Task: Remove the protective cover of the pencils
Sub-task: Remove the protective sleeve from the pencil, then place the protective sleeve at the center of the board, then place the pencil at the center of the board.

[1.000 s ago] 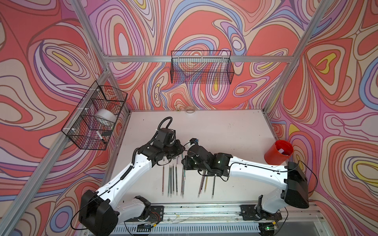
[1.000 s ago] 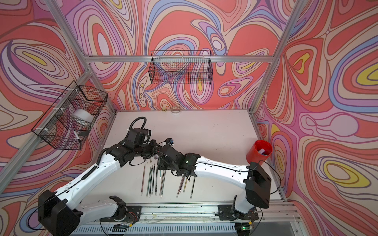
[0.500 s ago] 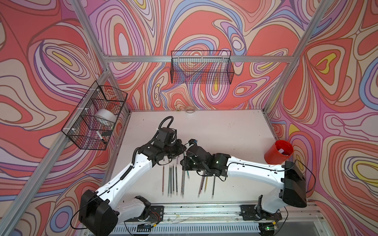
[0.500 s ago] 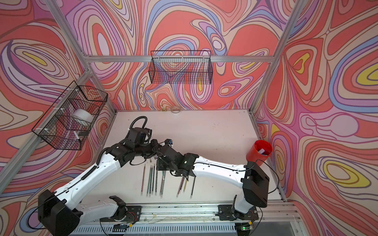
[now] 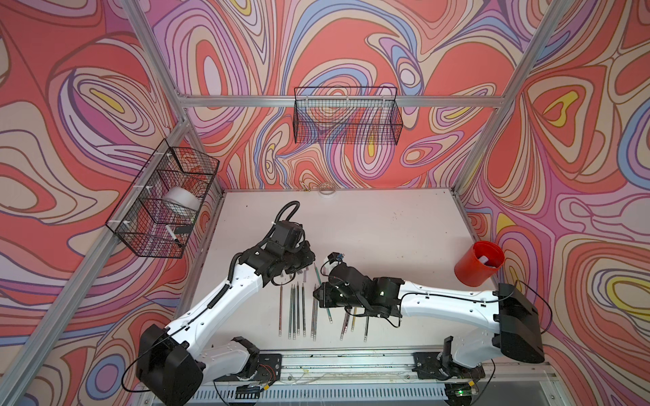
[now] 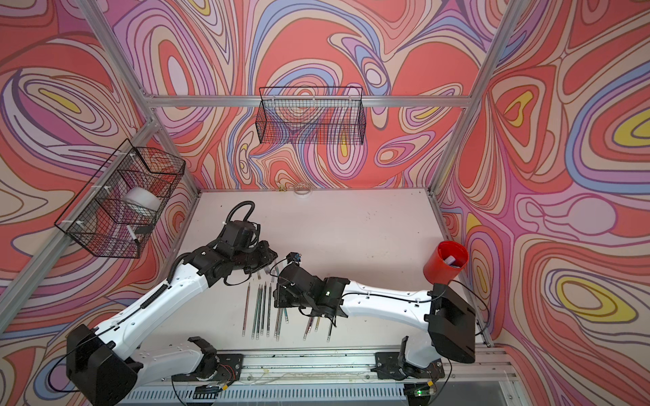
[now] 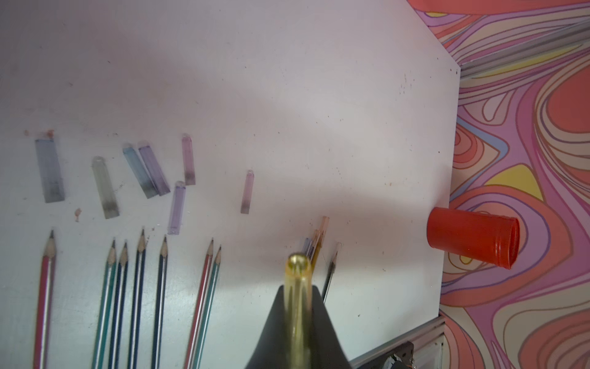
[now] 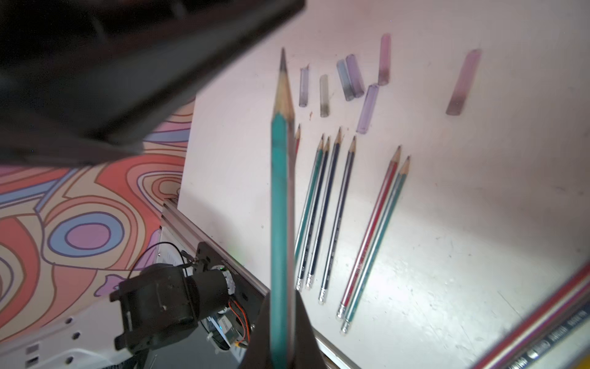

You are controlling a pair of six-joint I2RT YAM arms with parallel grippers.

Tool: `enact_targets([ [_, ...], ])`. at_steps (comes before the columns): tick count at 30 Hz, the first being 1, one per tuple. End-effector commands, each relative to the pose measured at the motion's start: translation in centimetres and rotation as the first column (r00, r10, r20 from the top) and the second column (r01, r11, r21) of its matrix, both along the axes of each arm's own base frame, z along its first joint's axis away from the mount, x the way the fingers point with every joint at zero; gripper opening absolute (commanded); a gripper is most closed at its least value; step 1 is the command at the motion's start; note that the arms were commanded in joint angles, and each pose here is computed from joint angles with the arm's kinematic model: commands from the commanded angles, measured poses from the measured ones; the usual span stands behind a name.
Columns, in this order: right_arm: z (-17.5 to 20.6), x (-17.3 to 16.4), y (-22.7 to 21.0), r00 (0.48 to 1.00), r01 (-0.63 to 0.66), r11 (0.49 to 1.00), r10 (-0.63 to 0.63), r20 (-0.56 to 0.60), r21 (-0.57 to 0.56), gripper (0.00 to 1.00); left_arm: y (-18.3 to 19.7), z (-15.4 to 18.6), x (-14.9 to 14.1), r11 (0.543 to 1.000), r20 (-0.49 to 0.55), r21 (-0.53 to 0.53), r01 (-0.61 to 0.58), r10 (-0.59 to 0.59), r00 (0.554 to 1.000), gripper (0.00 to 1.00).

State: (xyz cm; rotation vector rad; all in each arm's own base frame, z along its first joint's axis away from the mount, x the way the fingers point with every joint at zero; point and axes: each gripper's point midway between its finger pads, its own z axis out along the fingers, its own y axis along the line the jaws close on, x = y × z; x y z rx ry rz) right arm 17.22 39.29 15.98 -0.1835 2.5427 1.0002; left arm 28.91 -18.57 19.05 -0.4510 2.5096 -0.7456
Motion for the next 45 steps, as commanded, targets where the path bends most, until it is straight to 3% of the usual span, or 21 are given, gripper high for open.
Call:
enact_targets([
  [1,-1.8,-0.4,-1.7,0.998,0.038,0.998,-0.040,-0.038,-0.056,0.00,1.7,-1.2,0.7,0.995,0.004,0.081,-0.063,0.062,0.998,0.05],
  [5,-3.1,-0.7,-2.2,0.995,0.065,0.994,-0.071,-0.063,-0.092,0.00,1.5,-1.4,1.0,0.995,-0.001,0.082,-0.062,0.062,0.998,0.05],
  [10,-5.8,-0.2,-3.6,0.979,0.152,0.963,-0.178,-0.104,-0.222,0.00,1.0,-2.8,1.3,0.995,-0.044,0.090,-0.048,0.052,0.998,0.03],
  [22,-12.3,-1.0,-2.6,0.955,0.107,0.914,-0.204,-0.215,-0.392,0.00,-0.5,-6.9,1.2,0.991,-0.178,0.132,0.019,0.005,0.984,0.02],
  [35,-15.2,-1.7,-2.8,0.939,0.074,0.880,-0.220,-0.265,-0.468,0.00,-1.2,-10.3,1.2,0.976,-0.274,0.204,0.071,-0.012,0.962,0.04],
  [45,-16.7,-2.1,-2.8,0.929,0.052,0.864,-0.227,-0.294,-0.501,0.06,-1.1,-13.6,0.8,0.953,-0.362,0.282,0.112,-0.002,0.932,0.05],
])
